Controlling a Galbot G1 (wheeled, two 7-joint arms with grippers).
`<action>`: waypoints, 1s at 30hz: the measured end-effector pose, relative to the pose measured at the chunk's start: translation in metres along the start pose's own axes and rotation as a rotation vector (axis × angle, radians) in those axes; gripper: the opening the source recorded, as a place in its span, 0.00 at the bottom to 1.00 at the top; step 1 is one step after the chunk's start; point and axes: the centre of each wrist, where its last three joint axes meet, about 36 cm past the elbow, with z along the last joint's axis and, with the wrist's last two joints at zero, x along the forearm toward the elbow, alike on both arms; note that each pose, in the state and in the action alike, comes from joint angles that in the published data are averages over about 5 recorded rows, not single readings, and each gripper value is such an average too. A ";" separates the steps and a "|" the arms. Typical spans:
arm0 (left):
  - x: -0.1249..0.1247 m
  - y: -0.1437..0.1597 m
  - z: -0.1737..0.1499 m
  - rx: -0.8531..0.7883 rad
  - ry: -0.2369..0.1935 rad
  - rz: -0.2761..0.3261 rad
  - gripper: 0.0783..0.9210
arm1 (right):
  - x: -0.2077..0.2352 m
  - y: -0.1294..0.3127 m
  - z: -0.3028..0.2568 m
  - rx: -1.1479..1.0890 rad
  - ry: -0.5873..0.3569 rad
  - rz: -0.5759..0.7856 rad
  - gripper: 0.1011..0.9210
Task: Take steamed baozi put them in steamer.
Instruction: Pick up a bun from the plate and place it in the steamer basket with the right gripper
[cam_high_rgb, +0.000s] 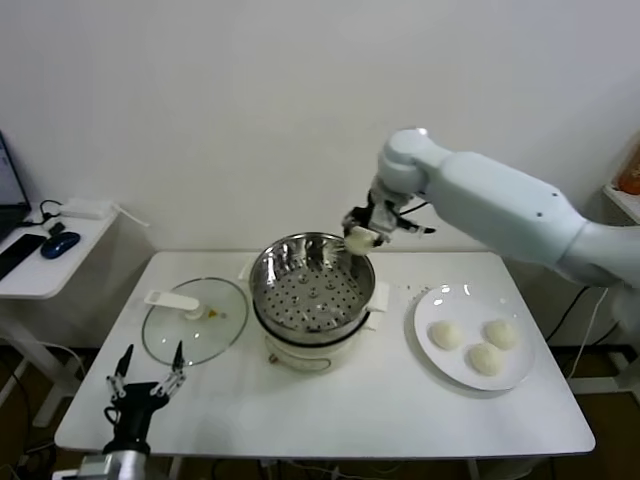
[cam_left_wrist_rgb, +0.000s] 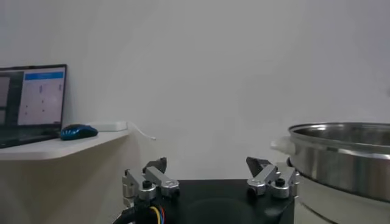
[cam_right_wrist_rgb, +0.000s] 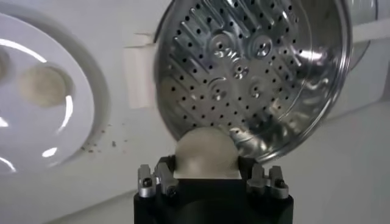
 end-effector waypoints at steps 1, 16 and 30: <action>0.001 0.000 0.000 0.000 0.000 -0.001 0.88 | -0.004 -0.007 -0.002 0.017 0.003 -0.001 0.70; 0.004 0.003 0.003 0.001 0.005 -0.008 0.88 | -0.066 -0.053 -0.026 0.139 0.005 -0.028 0.71; 0.005 0.003 0.007 0.007 0.014 -0.012 0.88 | -0.099 -0.057 -0.038 0.164 0.010 -0.056 0.72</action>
